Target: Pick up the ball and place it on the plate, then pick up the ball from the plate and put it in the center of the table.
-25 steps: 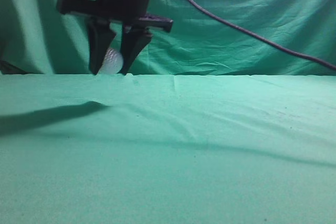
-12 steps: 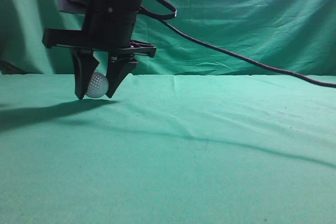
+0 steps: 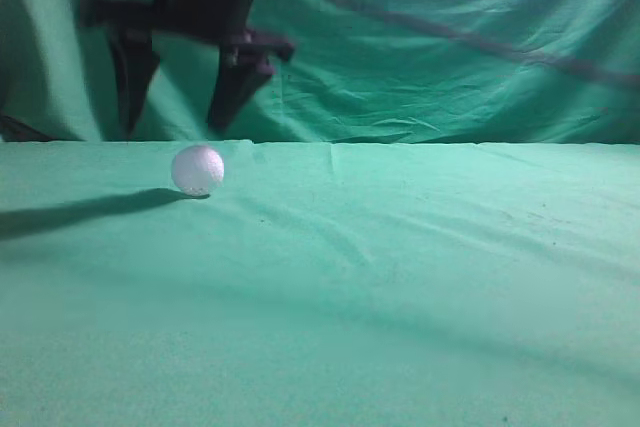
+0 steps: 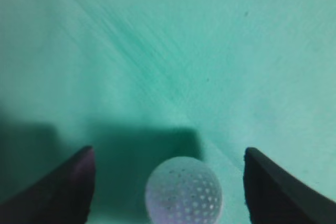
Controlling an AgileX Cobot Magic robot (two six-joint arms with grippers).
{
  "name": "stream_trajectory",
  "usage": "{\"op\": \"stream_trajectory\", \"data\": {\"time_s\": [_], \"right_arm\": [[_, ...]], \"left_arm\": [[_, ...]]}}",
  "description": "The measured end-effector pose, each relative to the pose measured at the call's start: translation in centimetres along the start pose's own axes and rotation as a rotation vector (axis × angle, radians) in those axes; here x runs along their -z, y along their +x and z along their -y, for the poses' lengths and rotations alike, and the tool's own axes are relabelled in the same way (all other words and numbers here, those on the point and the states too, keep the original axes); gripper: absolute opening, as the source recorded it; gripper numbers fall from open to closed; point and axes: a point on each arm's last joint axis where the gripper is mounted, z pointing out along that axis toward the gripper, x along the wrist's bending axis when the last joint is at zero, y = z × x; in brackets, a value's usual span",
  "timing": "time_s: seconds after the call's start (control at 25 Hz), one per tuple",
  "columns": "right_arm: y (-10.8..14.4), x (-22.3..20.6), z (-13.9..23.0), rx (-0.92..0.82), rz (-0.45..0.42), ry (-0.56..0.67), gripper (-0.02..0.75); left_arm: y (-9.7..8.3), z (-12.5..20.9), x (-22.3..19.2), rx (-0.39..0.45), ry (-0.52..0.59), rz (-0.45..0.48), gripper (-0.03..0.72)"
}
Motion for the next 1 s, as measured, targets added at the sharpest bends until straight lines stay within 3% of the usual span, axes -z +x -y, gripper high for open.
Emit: {"op": "stream_trajectory", "data": {"time_s": [0.08, 0.12, 0.2, 0.28, 0.44, 0.52, 0.8, 1.0], "right_arm": [[0.2, 2.6, -0.8, 0.007, 0.001, -0.028, 0.497], [0.3, 4.1, -1.1, 0.012, 0.007, -0.046, 0.537], [0.4, 7.0, -1.3, 0.027, 0.027, -0.060, 0.518], [0.4, 9.6, -1.3, 0.030, 0.052, -0.065, 0.432], [0.4, 15.0, -0.7, 0.009, 0.112, -0.083, 0.152], [0.5, 17.7, -0.4, 0.007, 0.136, -0.103, 0.053], [0.6, 25.9, 1.2, -0.023, 0.226, -0.233, 0.060], [0.7, 30.3, 4.8, -0.025, 0.284, -0.264, 0.060]], "left_arm": [[0.0, 0.0, 0.0, 0.000, 0.000, 0.000, 0.000], [0.0, 0.0, 0.0, 0.000, 0.000, 0.000, 0.000], [0.0, 0.0, 0.0, 0.000, 0.000, 0.000, 0.000], [0.0, 0.0, 0.0, 0.000, 0.000, 0.000, 0.000], [0.0, 0.0, 0.0, 0.000, 0.000, 0.000, 0.000], [0.0, 0.0, 0.0, 0.000, 0.000, 0.000, 0.000], [0.0, 0.0, 0.0, 0.000, 0.000, 0.000, 0.000], [0.0, 0.0, 0.0, 0.000, 0.000, 0.000, 0.000]]}}
